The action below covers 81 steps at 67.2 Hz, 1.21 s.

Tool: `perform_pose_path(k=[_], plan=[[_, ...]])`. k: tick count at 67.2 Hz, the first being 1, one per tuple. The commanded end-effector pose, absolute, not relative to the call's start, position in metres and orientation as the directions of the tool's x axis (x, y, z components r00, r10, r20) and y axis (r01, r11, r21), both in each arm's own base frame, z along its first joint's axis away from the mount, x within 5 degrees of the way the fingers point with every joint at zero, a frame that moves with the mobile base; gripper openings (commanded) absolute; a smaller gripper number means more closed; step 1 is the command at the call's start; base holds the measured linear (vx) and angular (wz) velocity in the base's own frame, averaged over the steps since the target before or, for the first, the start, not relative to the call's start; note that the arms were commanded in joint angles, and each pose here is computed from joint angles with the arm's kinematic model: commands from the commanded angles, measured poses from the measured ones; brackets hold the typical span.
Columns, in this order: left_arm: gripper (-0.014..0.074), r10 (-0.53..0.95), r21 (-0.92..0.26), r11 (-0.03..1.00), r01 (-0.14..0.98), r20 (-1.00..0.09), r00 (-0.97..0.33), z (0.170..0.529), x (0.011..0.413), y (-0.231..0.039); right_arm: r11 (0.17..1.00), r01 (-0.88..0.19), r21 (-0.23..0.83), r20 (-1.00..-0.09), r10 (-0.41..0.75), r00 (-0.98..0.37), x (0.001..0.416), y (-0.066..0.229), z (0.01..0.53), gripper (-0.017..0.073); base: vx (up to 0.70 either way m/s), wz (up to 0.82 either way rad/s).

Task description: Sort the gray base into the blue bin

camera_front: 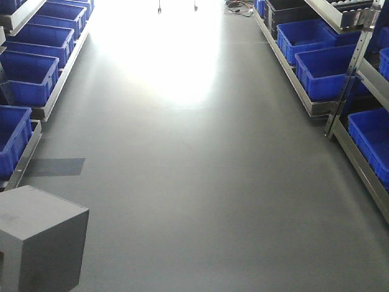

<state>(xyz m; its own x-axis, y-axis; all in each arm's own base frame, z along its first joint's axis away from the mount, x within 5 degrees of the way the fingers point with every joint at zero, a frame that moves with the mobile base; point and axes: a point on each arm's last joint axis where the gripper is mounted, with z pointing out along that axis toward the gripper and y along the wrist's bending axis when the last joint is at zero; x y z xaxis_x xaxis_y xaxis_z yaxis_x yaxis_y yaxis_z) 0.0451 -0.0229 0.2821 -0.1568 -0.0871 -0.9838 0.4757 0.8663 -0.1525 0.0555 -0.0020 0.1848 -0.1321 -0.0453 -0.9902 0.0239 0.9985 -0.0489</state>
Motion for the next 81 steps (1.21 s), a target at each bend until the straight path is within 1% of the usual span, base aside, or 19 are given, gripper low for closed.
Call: perform_pose_path(k=[1, 27, 81], plan=[[-0.0007, -0.16, -0.165, 0.843, 0.512, -0.986, -0.053, 0.3014, 0.043, -0.0237, 0.997, 0.031, -0.064, -0.997, -0.062, -0.052, 0.0559, -0.0022, 0.1907, -0.0005, 0.46, -0.05], [-0.0007, -0.16, -0.165, 0.843, 0.512, -0.986, -0.053, 0.3014, 0.043, -0.0237, 0.997, 0.031, -0.064, -0.997, -0.062, -0.053, 0.0559, -0.0022, 0.1906, -0.0005, 0.48, 0.0], [-0.0007, -0.16, -0.165, 0.843, 0.512, -0.986, -0.053, 0.3014, 0.043, -0.0237, 0.997, 0.031, -0.064, -0.997, -0.062, -0.053, 0.0559, -0.0022, 0.1906, -0.0005, 0.46, 0.07]])
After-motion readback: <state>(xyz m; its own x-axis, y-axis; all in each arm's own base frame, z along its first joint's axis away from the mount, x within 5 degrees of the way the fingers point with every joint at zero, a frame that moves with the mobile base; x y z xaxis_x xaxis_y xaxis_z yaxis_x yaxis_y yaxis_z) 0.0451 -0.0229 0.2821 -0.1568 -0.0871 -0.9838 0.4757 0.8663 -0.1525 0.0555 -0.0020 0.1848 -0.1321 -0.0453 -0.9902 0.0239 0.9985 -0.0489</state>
